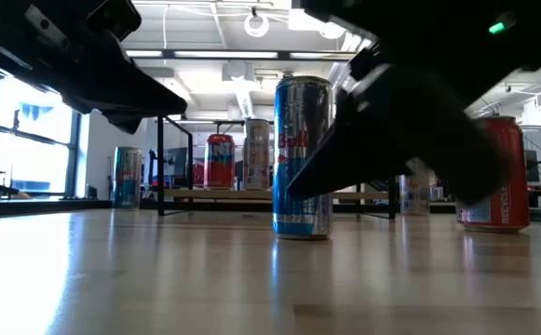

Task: Place canned beverage on shelf
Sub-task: Put the bottom blue soda can on the shelf

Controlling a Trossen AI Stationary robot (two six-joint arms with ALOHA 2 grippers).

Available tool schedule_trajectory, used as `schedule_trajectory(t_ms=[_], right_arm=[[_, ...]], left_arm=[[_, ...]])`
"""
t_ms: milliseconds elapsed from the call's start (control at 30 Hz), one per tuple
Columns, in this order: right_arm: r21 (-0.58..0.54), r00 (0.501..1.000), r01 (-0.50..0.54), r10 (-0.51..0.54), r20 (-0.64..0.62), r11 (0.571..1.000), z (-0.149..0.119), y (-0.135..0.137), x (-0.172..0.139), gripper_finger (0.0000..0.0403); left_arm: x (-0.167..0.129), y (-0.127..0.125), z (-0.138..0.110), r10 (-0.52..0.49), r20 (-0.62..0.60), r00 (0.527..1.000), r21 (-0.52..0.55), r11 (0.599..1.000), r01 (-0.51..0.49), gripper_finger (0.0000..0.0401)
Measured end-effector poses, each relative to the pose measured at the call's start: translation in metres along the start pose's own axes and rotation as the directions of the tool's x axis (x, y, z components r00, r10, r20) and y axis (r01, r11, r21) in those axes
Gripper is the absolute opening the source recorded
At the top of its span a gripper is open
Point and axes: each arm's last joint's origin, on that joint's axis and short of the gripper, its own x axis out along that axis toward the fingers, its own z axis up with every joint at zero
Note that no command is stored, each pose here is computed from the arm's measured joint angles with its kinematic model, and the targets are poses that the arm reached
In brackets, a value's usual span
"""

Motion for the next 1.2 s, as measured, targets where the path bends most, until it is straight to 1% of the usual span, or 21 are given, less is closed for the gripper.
schedule_trajectory(t_ms=[100,200,400,567,667,733,800,867,1000,1067,1133,1200], right_arm=[[0.004,1.000,0.020,-0.020,-0.006,1.000,0.001,-0.009,0.010,0.0000],[-0.007,0.999,0.038,-0.039,-0.029,0.999,-0.004,-0.015,0.016,0.0000],[-0.015,0.992,0.066,-0.067,-0.106,0.998,-0.016,-0.019,0.015,0.0000],[-0.007,0.980,0.126,-0.125,-0.156,0.992,-0.017,-0.032,0.000,0.0000],[-0.019,0.971,0.169,-0.170,-0.169,0.985,-0.013,-0.045,-0.014,0.0000],[-0.007,0.969,0.188,-0.186,-0.165,0.982,-0.007,-0.055,-0.027,0.0000],[0.025,0.973,0.180,-0.175,-0.149,0.983,0.000,-0.063,-0.040,0.0000],[0.060,0.982,0.149,-0.140,-0.125,0.987,0.008,-0.067,-0.053,0.0000],[0.174,0.994,0.012,0.008,-0.113,0.985,0.023,-0.077,-0.074,0.0000],[0.265,0.993,-0.025,0.054,-0.104,0.964,0.029,-0.083,-0.081,0.0000],[0.373,0.994,-0.027,0.064,-0.085,0.927,0.036,-0.092,-0.083,0.0002],[0.434,0.991,-0.048,0.096,-0.088,0.900,0.041,-0.101,-0.082,0.0014]], left_arm=[[0.000,-0.001,0.002,-0.003,0.010,1.000,-0.004,1.000,0.003,0.0000],[0.000,-0.001,0.002,-0.002,0.009,1.000,-0.004,1.000,0.002,0.0000],[0.000,0.000,0.001,0.017,0.006,1.000,0.000,1.000,-0.017,0.0000],[0.000,0.000,0.001,0.017,0.006,1.000,0.000,1.000,-0.017,0.0000],[0.000,0.000,0.001,0.018,0.006,1.000,-0.001,1.000,-0.018,0.0000],[0.000,0.000,0.001,0.018,0.006,1.000,-0.001,1.000,-0.018,0.0000],[0.000,0.000,0.001,0.018,0.006,1.000,-0.001,1.000,-0.018,0.0000],[0.000,0.000,0.001,0.018,0.006,1.000,-0.001,1.000,-0.018,0.0000],[0.000,0.000,0.001,0.018,0.006,1.000,-0.002,1.000,-0.018,0.0000],[0.000,0.000,0.001,0.018,0.006,1.000,-0.001,1.000,-0.018,0.0000],[0.000,0.000,0.001,0.018,0.006,1.000,-0.002,1.000,-0.018,0.0000],[0.000,0.000,0.001,0.018,0.006,1.000,-0.002,1.000,-0.018,0.0000]])
